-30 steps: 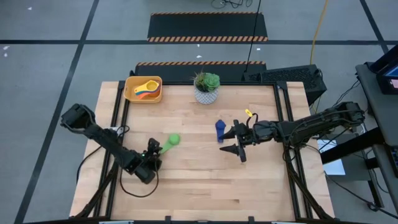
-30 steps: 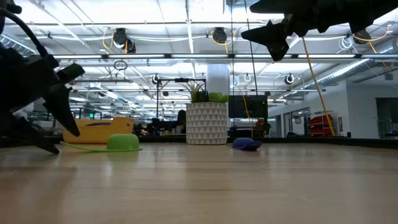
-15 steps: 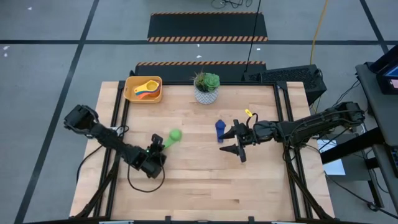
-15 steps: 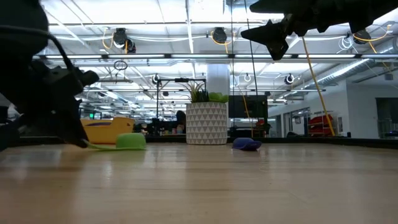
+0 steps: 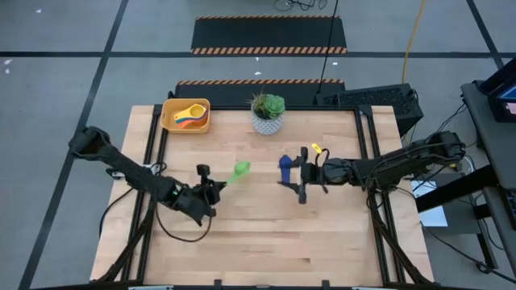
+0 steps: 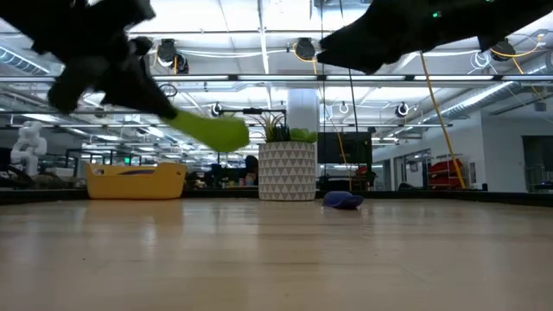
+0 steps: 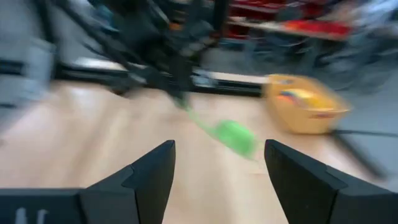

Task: Nest measuring cups in basket
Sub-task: Stack the green measuring cup on top of the yellow measuring cup in the yellow bin

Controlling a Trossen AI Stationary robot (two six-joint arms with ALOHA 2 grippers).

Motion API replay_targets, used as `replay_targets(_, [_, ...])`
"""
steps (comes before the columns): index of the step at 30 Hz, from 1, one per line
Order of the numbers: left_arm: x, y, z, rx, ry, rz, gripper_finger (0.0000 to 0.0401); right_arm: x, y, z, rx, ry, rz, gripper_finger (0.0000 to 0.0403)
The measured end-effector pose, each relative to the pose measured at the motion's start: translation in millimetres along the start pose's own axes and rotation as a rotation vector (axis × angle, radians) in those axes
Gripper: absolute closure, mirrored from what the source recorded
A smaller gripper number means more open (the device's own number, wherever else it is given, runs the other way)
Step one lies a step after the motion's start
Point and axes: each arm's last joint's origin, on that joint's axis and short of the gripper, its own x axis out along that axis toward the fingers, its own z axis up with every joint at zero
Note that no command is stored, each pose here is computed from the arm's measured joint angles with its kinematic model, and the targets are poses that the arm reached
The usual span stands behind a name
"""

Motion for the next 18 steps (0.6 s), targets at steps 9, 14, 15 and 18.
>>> replay_targets(9, [-9.3,30.0,23.5,-0.418,-0.187,-0.159,0.0388,35.6,9.0,13.9,-0.327,0.050,-0.202,0.0164])
replay_targets(14, [-11.1,32.6,31.8,-0.541,-0.257,-0.190,0.0392,55.7,17.9,17.0,-0.490,0.100,-0.224,0.0180])
replay_targets(15, [-11.5,32.9,32.5,-0.558,-0.263,-0.192,0.0389,59.0,19.4,16.6,-0.508,0.105,-0.219,0.0185])
replay_targets(18, [-11.8,33.2,33.3,-0.578,-0.269,-0.194,0.0386,64.0,20.7,15.2,-0.549,0.116,-0.214,0.0201])
